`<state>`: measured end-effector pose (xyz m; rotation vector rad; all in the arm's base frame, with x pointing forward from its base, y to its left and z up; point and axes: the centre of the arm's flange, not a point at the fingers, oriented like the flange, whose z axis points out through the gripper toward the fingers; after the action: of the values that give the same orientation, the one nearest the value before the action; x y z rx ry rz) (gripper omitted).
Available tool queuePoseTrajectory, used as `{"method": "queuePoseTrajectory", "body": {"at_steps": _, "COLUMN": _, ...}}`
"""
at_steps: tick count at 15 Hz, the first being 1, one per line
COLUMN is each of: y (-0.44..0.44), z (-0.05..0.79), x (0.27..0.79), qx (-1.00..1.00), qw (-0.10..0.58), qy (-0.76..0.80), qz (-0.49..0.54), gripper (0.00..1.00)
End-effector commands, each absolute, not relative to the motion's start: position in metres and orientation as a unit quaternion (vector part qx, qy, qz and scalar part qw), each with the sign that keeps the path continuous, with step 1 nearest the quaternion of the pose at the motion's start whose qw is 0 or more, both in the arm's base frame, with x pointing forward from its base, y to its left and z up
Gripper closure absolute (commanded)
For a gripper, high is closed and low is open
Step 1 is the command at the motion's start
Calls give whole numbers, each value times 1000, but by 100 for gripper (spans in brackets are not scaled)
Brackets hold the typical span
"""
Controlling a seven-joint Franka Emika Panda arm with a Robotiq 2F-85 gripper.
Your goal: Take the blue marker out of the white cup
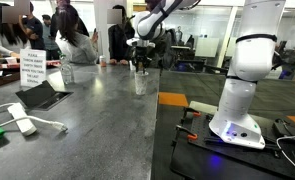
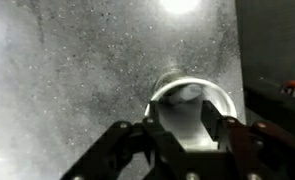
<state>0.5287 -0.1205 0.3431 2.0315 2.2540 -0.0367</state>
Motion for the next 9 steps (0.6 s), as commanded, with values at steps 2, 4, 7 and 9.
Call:
{"method": "queuePoseTrajectory", "body": {"at_steps": 2, "y": -121, "z": 349, "x": 522, "qx": 662, "qw": 46, "qy": 748, "qz": 7, "gripper": 54}}
{"method": "queuePoseTrajectory", "body": {"at_steps": 4, "y": -120, "z": 349, "x": 519, "qx": 662, "qw": 45, "qy": 748, "qz": 10, "gripper": 55}}
{"method": "queuePoseTrajectory", "body": {"at_steps": 7, "y": -121, "z": 347, "x": 517, "qx": 662, "qw": 44, "qy": 748, "qz": 10, "gripper": 53}}
{"method": "queuePoseTrajectory", "body": {"at_steps": 9, "y": -124, "z": 344, "x": 517, "qx": 664, "qw": 43, "qy": 746, "qz": 5, "gripper": 52}}
